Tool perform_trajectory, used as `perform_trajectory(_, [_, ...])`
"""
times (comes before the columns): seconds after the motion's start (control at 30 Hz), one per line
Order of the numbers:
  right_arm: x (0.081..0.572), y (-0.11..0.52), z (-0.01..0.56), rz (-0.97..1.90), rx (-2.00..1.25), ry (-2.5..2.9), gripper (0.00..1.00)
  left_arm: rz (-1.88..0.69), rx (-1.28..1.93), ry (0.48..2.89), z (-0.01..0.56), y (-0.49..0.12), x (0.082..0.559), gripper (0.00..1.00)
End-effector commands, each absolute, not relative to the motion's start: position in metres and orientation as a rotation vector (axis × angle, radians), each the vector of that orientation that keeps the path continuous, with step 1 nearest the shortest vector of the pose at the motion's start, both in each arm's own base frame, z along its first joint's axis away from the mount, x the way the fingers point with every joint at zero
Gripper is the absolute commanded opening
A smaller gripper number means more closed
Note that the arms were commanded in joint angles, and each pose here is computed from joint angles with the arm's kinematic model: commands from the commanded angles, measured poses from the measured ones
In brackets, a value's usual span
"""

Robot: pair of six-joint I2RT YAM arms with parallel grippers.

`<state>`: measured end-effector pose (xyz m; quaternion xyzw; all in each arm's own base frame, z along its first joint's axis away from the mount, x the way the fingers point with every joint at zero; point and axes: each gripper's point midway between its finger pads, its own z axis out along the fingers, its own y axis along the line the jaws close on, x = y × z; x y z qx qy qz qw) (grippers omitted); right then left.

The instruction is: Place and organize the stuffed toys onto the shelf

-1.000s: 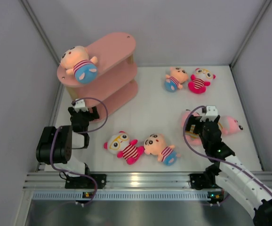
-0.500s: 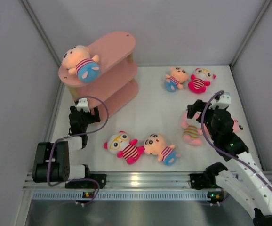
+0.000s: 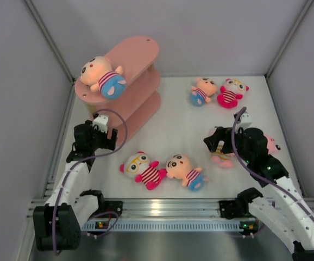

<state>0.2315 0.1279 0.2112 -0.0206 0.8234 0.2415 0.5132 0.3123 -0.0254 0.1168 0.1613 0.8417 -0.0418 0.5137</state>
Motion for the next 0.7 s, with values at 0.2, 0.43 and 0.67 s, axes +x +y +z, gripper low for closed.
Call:
perform_trajectory(0.2, [0.192,0.147,0.177,0.755,-0.106,2.148,0.89,0.08,0.282,2.054,0.146,0.003,0.32,0.95])
perform_trajectory(0.43, [0.183,0.146,0.166,0.779,-0.077,2.156,0.89,0.238,0.197,2.069,0.154,0.03,0.342,0.8])
perform_trajectory(0.67, [0.167,0.153,0.111,0.825,-0.038,2.357,0.85,0.235,0.278,2.04,0.158,0.026,0.332,0.84])
